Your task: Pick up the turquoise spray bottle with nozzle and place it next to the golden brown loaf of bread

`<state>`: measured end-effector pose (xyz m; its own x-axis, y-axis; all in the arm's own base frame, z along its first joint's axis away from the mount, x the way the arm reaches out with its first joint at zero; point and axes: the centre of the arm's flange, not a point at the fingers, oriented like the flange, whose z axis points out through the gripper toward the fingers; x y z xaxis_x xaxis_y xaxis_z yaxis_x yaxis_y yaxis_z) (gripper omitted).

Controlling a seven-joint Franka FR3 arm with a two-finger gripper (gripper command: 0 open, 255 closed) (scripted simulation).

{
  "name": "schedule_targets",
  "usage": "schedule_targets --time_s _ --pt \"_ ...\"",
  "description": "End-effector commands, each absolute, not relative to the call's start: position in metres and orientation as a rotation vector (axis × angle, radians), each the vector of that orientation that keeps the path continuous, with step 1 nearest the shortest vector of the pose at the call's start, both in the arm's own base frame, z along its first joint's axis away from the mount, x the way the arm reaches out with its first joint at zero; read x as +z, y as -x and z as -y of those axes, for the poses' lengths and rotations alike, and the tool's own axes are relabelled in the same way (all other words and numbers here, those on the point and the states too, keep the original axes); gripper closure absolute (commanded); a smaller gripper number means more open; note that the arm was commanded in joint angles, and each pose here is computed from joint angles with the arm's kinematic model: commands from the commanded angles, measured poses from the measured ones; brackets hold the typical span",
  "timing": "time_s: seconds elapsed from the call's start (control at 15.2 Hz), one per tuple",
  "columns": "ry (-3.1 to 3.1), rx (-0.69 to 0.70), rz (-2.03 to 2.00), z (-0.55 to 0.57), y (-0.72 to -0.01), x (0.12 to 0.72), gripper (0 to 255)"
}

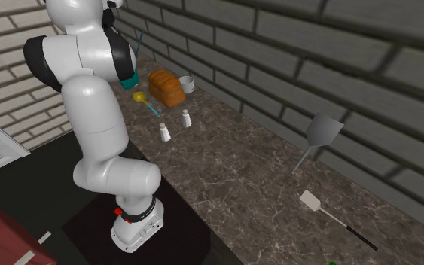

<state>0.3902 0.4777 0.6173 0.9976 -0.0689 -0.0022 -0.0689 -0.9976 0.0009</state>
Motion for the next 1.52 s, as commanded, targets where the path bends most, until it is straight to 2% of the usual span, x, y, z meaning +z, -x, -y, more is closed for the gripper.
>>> schedule_targets --time_s 0.0,1.45 --pt "-3.140 -0.003 0.109 -0.478 -0.391 0.607 255" --pt "-3.140 -0.003 0.109 -0.478 -0.391 0.491 255"
